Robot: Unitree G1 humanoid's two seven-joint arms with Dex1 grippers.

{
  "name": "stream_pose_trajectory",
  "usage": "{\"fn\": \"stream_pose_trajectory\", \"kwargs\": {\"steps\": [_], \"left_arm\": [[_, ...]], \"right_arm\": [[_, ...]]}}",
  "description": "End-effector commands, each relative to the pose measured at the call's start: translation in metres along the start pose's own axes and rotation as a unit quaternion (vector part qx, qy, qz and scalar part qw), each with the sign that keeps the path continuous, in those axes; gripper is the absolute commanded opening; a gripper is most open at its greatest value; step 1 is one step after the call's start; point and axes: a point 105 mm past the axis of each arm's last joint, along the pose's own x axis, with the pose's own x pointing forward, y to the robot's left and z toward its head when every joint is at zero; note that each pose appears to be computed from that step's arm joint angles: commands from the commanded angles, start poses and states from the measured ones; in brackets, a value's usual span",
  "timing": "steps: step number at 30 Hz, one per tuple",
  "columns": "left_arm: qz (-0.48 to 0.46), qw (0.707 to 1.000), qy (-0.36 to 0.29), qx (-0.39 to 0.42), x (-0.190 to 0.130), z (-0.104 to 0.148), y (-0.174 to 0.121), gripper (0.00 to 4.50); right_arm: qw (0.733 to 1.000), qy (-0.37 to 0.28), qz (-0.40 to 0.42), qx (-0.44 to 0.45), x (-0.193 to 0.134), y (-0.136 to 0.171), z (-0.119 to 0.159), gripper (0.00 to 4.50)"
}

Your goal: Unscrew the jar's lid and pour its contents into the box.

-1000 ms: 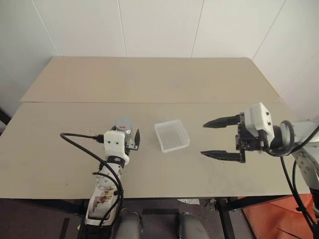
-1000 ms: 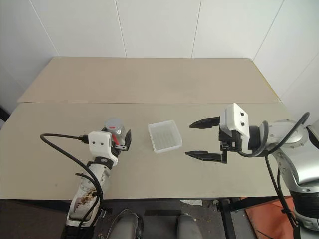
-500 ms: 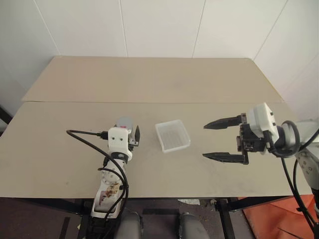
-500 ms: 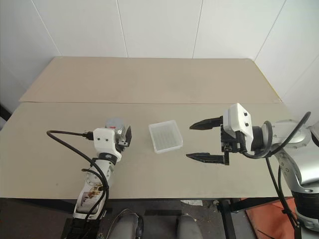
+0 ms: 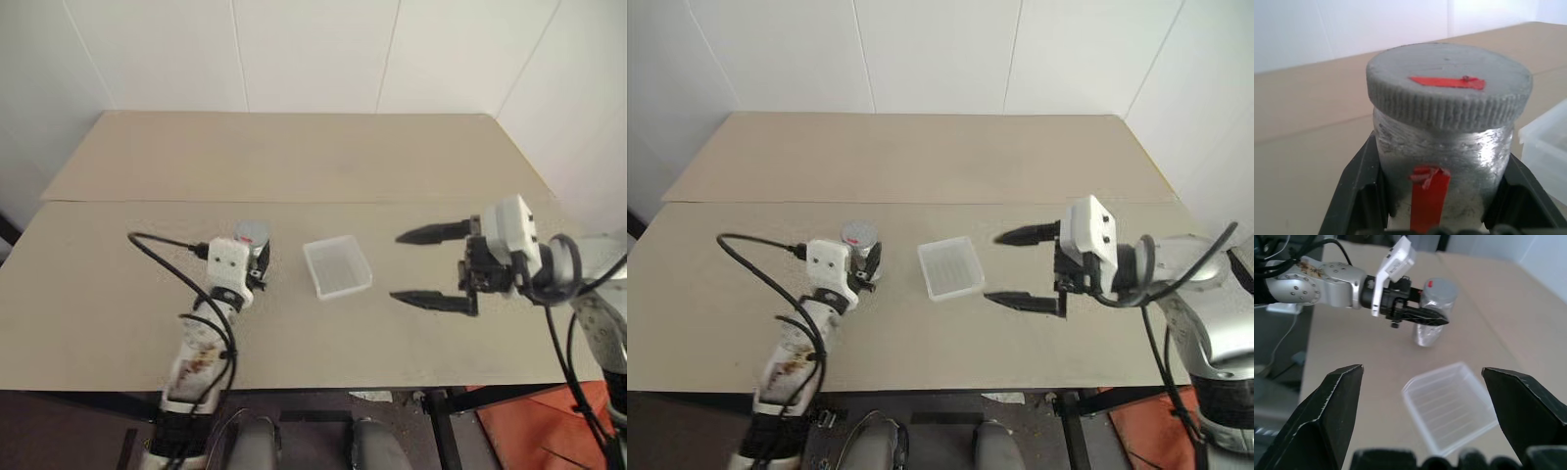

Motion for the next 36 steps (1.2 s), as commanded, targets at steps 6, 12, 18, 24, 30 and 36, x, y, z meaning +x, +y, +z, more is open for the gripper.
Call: {"fn": "stream_pose_trajectory", "kwargs": {"steps": [6, 12, 18, 24, 30, 36], "left_arm": [[-0.303, 0.952, -0.031, -0.04, -0.003, 0.062, -0.005, 1.93], [-0.461, 0.887, -0.029, -0.029, -0.004, 0.077, -0.014, 1.93], [-0.513, 0.857, -0.035, -0.029, 0.008, 0.079, -0.027, 1.93], [-0.533, 0.844, -0.047, -0.014, 0.01, 0.08, -0.033, 1.93], [-0.537, 0.842, -0.053, -0.006, 0.01, 0.082, -0.033, 1.93], [-0.542, 0.839, -0.054, -0.003, 0.008, 0.082, -0.034, 1.93]], "right_arm": [[0.997, -0.072, -0.011, 0.014, 0.045, -0.013, 0.037, 4.5], [0.996, -0.086, -0.006, 0.035, 0.083, -0.02, 0.058, 4.5], [0.995, -0.091, 0.001, 0.051, 0.106, -0.017, 0.067, 4.5], [0.995, -0.086, 0.005, 0.058, 0.115, -0.016, 0.066, 4.5], [0.995, -0.081, 0.009, 0.065, 0.12, -0.018, 0.061, 4.5], [0.993, -0.092, 0.018, 0.07, 0.121, -0.019, 0.064, 3.64]]}}
